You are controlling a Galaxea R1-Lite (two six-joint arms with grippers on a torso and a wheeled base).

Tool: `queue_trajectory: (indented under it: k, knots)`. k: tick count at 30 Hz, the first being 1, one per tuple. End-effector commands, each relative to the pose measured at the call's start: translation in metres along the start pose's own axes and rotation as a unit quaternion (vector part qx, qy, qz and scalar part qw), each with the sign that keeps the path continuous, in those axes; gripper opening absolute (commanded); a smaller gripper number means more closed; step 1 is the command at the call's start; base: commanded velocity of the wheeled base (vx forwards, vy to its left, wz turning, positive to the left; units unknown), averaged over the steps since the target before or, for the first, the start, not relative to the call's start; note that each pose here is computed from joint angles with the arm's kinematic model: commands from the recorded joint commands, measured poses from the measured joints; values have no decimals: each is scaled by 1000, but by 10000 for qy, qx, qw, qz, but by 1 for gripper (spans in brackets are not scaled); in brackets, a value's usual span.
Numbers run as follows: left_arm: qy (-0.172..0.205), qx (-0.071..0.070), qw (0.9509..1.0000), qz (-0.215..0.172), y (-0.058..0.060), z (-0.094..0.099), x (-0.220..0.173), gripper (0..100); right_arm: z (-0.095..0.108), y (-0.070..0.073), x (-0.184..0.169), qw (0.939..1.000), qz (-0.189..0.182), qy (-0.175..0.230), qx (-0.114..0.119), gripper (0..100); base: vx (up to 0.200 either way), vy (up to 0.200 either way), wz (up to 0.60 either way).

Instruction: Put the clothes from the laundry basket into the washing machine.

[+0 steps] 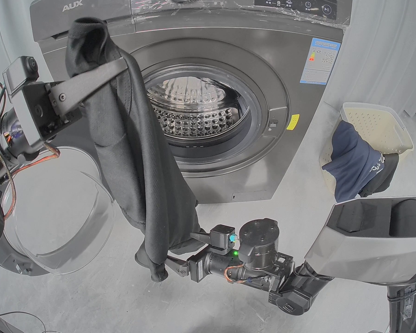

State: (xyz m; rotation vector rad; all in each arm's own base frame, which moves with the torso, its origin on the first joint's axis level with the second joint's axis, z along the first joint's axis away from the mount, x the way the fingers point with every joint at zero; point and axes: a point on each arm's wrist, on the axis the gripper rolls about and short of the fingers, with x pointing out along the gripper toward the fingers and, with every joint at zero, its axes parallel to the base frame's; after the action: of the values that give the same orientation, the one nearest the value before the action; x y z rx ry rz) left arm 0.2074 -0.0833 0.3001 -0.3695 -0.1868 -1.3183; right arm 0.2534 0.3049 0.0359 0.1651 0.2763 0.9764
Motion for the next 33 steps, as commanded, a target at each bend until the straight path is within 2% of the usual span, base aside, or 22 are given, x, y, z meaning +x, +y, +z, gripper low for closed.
queue_trajectory:
  k: [1,5,6,10,13,18,19,21,24,28,33]
  knots:
    - [38,-71,10000,-59,-8,0,-6,0,-4,-2,12,10000,-5,-59,-11,100,0,0,0]
    - [103,-131,9998,-96,-9,-3,-8,0,-3,-2,19,9998,0,-206,-30,100,0,0,0]
    - [185,-206,9995,-146,-10,-6,-9,0,-4,1,25,9994,90,-316,-54,100,0,0,0]
    - [314,-311,9988,-222,-10,-13,-10,0,-10,6,37,9990,184,-409,-76,100,0,0,0]
    - [367,-349,9985,-222,-10,-16,-12,0,-11,6,41,9982,227,-547,-93,100,0,0,0]
    - [323,-298,9989,-149,-6,-17,-12,0,-9,-2,33,9985,117,-521,-93,100,0,0,0]
    - [251,-201,9994,-161,-6,-14,-12,0,-3,-7,20,9988,11,-478,-104,100,0,0,0]
    - [201,-161,9996,-134,-3,-15,-11,0,4,-11,7,9989,-87,-440,-132,100,0,0,0]
    - [90,-140,9999,10,1,-15,-10,0,11,-14,-14,9988,-198,-355,-273,100,0,0,0]
    - [-47,-185,9995,253,6,-17,-9,0,14,-24,-46,9973,-467,-122,-549,100,0,0,0]
    - [-124,-189,9991,359,7,-17,-9,0,19,-27,-74,9966,-634,-2,-519,100,0,0,0]
